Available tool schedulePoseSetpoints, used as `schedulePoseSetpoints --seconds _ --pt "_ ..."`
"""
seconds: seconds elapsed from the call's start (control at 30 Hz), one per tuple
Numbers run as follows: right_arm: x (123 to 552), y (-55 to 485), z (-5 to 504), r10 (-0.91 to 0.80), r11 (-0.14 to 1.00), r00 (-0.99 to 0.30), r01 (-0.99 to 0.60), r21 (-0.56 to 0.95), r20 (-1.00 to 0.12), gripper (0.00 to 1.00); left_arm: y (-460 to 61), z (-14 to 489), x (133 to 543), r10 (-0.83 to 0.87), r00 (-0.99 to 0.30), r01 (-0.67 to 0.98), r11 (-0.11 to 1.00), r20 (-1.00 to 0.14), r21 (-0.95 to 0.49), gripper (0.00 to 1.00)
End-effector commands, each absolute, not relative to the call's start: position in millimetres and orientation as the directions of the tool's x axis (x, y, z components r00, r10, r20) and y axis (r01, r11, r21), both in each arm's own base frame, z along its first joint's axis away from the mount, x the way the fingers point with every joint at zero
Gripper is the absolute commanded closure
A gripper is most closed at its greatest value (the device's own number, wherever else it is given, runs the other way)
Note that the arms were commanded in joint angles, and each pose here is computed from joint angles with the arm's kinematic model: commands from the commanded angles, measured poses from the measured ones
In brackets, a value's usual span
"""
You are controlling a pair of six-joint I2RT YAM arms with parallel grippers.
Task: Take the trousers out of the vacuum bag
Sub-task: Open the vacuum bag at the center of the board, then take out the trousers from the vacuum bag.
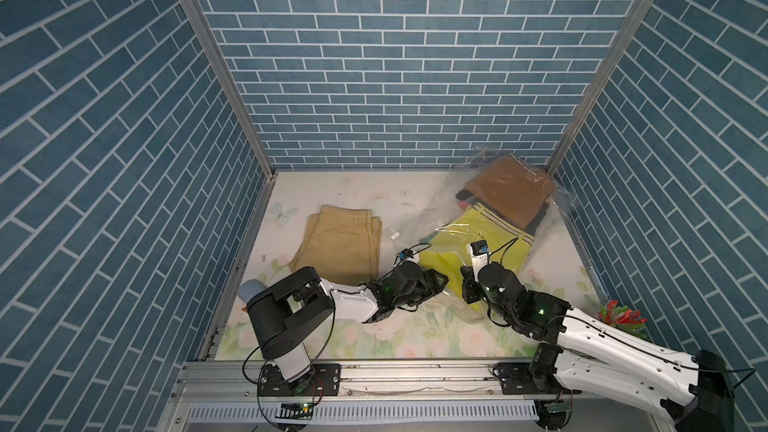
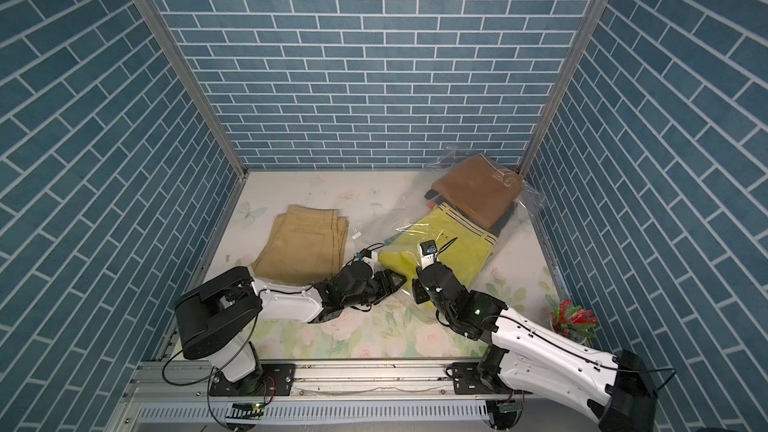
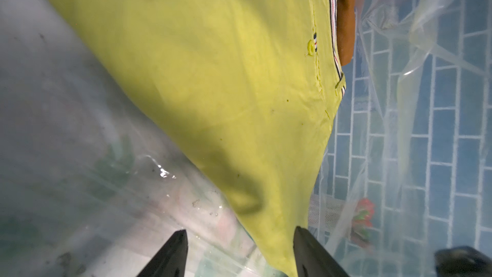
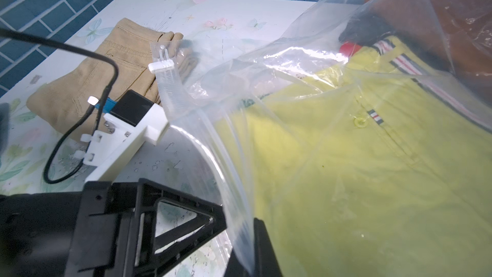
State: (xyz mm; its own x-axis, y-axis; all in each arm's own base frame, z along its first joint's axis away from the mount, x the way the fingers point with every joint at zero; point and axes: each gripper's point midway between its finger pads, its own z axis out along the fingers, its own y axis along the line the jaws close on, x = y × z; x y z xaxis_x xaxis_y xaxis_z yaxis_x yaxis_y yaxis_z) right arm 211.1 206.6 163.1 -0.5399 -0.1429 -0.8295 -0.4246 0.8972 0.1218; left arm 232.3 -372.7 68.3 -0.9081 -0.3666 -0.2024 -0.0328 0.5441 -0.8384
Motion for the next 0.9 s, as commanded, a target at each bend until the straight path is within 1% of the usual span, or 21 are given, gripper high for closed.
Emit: schedulePoseSetpoints --seconds 0.0,0.2,0.37,0.53,0.77,0.87 --pt "212 211 169 -0.121 0.889 -0.520 -0.435 0.140 -0.845 1.00 -372 66 248 -0.404 -0.890 -0.042 0.534 -0.212 -0.845 0.32" --pt "211 214 165 -0.128 0.887 -0.527 -0.439 0.141 -0.840 1.00 -367 65 269 -0.429 -0.876 -0.037 0.515 -0.220 -0.857 0.33" --pt "210 214 160 -0.128 0.886 -0.536 -0.439 0.146 -0.834 1.00 -364 65 282 -0.442 -0.874 -0.038 0.478 -0.203 -0.877 0.33" --pt "210 212 157 -0.127 0.890 -0.542 -0.432 0.146 -0.831 1.00 -363 55 289 -0.443 -0.874 -0.052 0.494 -0.199 -0.868 0.35" --pt "210 211 153 -0.140 0.892 -0.548 -0.431 0.135 -0.825 1.00 -358 54 305 -0.464 -0.859 -0.046 0.489 -0.215 -0.871 0.45" --pt "210 209 153 -0.142 0.896 -0.548 -0.426 0.128 -0.824 1.00 -355 57 309 -0.462 -0.855 -0.037 0.508 -0.236 -0.860 0.49"
